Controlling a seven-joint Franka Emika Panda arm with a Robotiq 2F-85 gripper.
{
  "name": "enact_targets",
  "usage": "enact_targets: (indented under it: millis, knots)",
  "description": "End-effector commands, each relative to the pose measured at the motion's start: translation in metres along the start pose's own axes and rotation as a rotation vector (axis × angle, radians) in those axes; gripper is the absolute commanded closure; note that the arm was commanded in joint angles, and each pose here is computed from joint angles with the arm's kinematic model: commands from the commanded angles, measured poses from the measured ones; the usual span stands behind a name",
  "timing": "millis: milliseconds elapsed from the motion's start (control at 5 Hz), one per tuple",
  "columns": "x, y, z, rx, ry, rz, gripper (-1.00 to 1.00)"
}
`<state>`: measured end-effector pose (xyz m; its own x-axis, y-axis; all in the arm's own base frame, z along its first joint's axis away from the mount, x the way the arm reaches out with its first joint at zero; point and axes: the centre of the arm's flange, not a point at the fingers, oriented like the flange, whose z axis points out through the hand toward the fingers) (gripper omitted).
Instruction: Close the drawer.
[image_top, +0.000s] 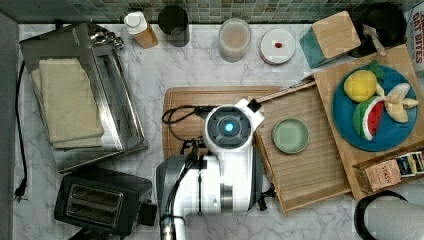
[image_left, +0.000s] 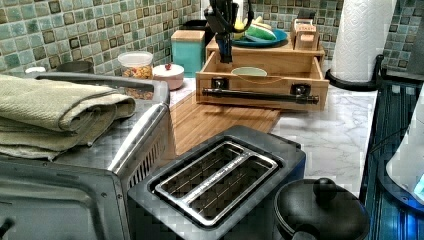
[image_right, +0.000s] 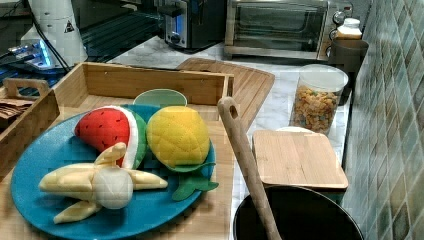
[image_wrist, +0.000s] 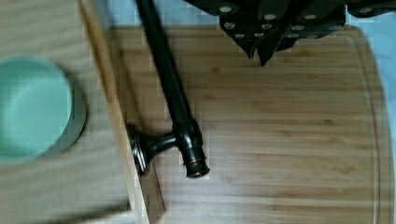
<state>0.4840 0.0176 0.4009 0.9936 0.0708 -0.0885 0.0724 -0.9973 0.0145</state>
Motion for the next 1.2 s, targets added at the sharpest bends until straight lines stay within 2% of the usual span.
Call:
enact_targets:
  millis: [200, 400, 600, 800, 1000, 1200]
  knots:
    - [-0.038, 0.008, 0.042, -0.042, 0.031, -0.287, 1.0]
    - [-0.046, 0.004, 0.062, -0.068, -0.017, -0.304, 1.0]
    - [-0.057, -0.012, 0.084, -0.122, -0.024, -0.307, 1.0]
    - [-0.068, -0.019, 0.103, -0.154, 0.001, -0.371, 1.0]
    - [-0.07, -0.021, 0.12, -0.145, -0.011, -0.429, 1.0]
    - [-0.07, -0.022, 0.132, -0.149, -0.012, -0.424, 1.0]
